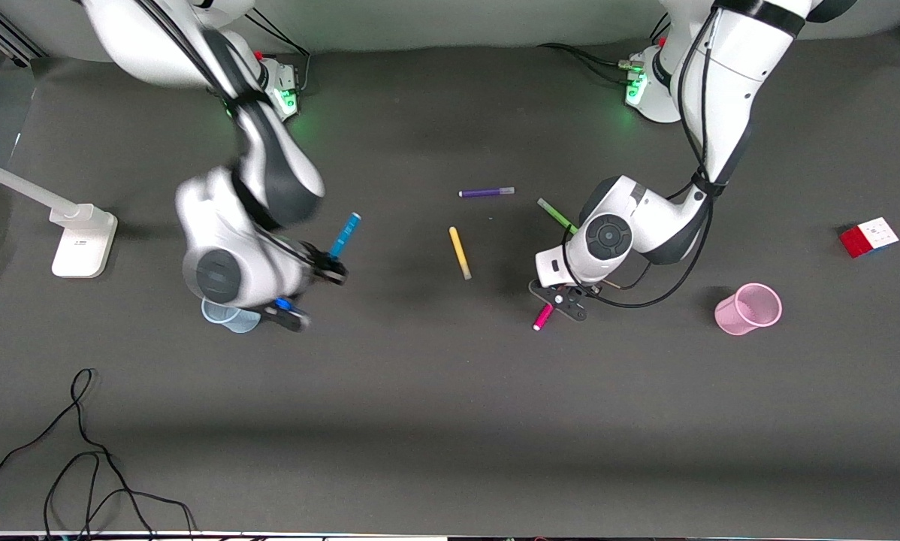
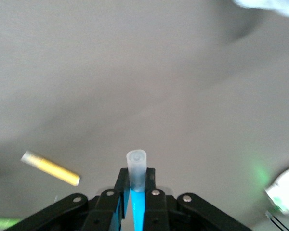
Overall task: Place pink and blue markers in matching cups
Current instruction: 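Carry the blue marker over the clear cup while the left gripper carries pink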
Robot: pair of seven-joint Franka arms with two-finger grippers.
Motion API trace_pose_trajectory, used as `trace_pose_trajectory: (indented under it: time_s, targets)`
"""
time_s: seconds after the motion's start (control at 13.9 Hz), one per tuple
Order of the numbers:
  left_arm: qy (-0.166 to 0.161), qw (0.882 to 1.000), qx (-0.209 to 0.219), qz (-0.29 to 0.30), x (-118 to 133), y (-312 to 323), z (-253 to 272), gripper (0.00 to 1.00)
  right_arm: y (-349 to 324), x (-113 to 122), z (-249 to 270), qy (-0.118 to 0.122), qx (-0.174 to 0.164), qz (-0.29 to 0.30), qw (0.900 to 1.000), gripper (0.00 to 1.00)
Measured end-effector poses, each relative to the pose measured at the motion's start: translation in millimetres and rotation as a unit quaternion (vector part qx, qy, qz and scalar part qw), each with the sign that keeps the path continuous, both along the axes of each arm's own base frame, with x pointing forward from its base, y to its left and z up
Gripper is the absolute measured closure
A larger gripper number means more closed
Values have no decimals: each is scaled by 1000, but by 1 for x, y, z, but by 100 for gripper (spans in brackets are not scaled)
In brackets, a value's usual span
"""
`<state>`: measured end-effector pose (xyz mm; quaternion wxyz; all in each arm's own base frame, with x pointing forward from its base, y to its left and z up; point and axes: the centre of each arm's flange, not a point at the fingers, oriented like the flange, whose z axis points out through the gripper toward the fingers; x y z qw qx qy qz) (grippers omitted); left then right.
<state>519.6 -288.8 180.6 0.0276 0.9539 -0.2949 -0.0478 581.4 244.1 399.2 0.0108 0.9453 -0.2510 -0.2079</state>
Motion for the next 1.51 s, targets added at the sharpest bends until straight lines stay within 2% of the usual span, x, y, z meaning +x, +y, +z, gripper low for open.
trace_pose_trajectory:
  time_s: [0.14,0.29,0.5,0.72,1.01,1.22,1.51]
  targets:
    - [-1,1000,0,5,2,1,1,84,-40,-1,87,-13,4,-14,1000,84]
    - [-3,1000,4,21,9,3,9,84,-89,1,150,-31,12,-12,999,84]
    - [6,998,29,54,29,13,64,84,-172,13,170,-56,13,16,998,84]
    - [22,994,45,101,49,46,156,84,-230,28,147,-59,14,59,996,84]
    - [45,982,60,172,68,123,267,84,-245,59,55,-54,-10,91,994,84]
    - [71,968,70,228,79,197,299,84,-249,74,8,-89,-32,93,991,84]
    - [84,948,70,298,86,301,299,84,-251,89,-16,-147,-61,74,985,84]
